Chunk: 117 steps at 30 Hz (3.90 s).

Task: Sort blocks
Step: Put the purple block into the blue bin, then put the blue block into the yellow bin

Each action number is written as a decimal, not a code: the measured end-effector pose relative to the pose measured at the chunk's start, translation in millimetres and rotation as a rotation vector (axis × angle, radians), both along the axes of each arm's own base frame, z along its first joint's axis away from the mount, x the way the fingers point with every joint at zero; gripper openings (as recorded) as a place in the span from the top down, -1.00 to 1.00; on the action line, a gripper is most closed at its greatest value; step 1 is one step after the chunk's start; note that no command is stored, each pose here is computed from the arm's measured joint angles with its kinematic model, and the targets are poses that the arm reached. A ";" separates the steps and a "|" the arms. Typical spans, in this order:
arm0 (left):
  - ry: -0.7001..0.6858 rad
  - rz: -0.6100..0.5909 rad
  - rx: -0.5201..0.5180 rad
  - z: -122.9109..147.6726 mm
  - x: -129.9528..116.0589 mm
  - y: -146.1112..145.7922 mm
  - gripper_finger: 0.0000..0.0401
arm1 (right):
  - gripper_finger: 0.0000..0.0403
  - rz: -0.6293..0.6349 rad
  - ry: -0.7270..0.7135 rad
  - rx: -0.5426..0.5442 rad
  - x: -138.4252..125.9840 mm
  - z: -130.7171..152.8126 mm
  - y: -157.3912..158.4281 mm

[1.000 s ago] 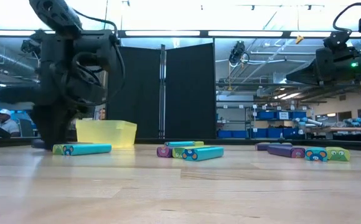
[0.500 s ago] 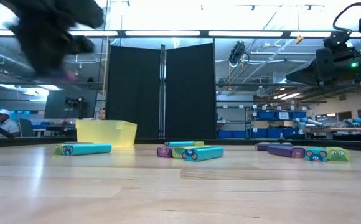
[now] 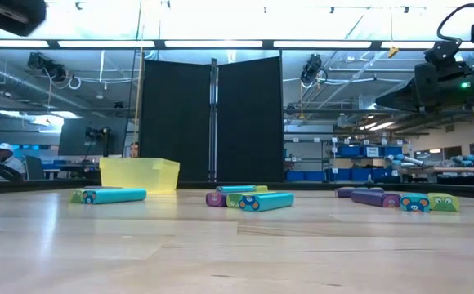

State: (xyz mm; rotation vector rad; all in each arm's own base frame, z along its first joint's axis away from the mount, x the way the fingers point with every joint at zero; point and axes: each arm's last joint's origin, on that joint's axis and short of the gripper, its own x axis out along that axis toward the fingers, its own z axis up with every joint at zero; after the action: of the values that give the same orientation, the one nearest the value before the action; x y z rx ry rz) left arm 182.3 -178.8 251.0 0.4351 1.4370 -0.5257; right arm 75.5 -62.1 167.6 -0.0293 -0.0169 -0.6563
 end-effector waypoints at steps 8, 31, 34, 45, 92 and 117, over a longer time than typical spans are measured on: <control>0.111 -0.269 0.104 -38.8 -1.8 -29.6 0.49 | 0.81 0.000 0.000 0.000 0.0 0.0 0.0; -0.005 -0.670 0.138 -82.6 9.0 -37.2 0.49 | 0.81 0.000 0.000 0.000 0.0 0.0 0.0; 0.007 -0.673 0.143 -87.6 6.7 -34.7 0.49 | 0.81 0.000 0.000 0.000 0.0 0.0 0.0; 0.022 -0.667 0.150 -92.9 4.0 -31.6 0.19 | 0.81 0.000 0.000 0.000 0.0 0.0 0.0; -0.431 0.199 0.096 22.0 7.7 16.0 0.97 | 0.81 0.000 0.000 0.000 0.0 0.0 0.0; -1.157 0.533 -0.388 -66.3 61.4 135.0 0.96 | 0.81 0.000 0.000 0.000 0.0 0.0 0.0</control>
State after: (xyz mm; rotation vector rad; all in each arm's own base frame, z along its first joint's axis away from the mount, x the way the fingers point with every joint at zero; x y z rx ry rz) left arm 243.8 -43.8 184.7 -0.0107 0.2755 -0.0478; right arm 75.6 -62.1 167.7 -0.0294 -0.0172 -0.6563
